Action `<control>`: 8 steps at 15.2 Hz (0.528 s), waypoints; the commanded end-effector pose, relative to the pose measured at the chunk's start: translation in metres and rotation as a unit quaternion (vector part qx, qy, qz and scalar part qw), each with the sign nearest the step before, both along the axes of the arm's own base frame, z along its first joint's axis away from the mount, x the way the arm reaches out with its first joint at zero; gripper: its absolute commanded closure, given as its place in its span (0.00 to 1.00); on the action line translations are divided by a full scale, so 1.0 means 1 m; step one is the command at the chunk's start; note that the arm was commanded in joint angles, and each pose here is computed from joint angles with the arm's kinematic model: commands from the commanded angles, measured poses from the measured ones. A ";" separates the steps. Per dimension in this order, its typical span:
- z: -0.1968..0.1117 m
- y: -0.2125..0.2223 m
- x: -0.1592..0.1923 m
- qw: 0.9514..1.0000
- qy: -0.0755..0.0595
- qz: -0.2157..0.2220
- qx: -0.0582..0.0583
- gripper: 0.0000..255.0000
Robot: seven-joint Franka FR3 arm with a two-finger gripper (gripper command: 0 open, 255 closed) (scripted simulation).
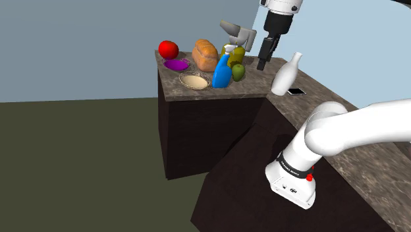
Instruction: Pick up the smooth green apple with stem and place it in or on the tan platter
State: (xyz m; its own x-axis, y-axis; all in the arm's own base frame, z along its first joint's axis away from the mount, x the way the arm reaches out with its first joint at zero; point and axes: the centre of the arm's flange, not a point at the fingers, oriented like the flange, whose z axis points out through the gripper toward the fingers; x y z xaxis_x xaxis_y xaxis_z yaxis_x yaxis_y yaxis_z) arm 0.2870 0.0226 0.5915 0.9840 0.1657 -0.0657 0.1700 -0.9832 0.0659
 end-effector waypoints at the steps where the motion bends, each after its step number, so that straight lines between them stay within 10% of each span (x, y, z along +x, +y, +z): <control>1: 0.000 0.000 0.000 1.000 0.000 0.000 0.000 0.00; 8: -0.030 -0.085 0.034 1.000 -0.018 0.002 0.023 0.00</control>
State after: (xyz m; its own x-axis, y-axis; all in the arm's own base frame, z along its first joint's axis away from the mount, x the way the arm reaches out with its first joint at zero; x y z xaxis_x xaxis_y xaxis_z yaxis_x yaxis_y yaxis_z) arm 0.3140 -0.0501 0.5663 0.9849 0.1705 -0.0290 0.1713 -0.9847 0.0308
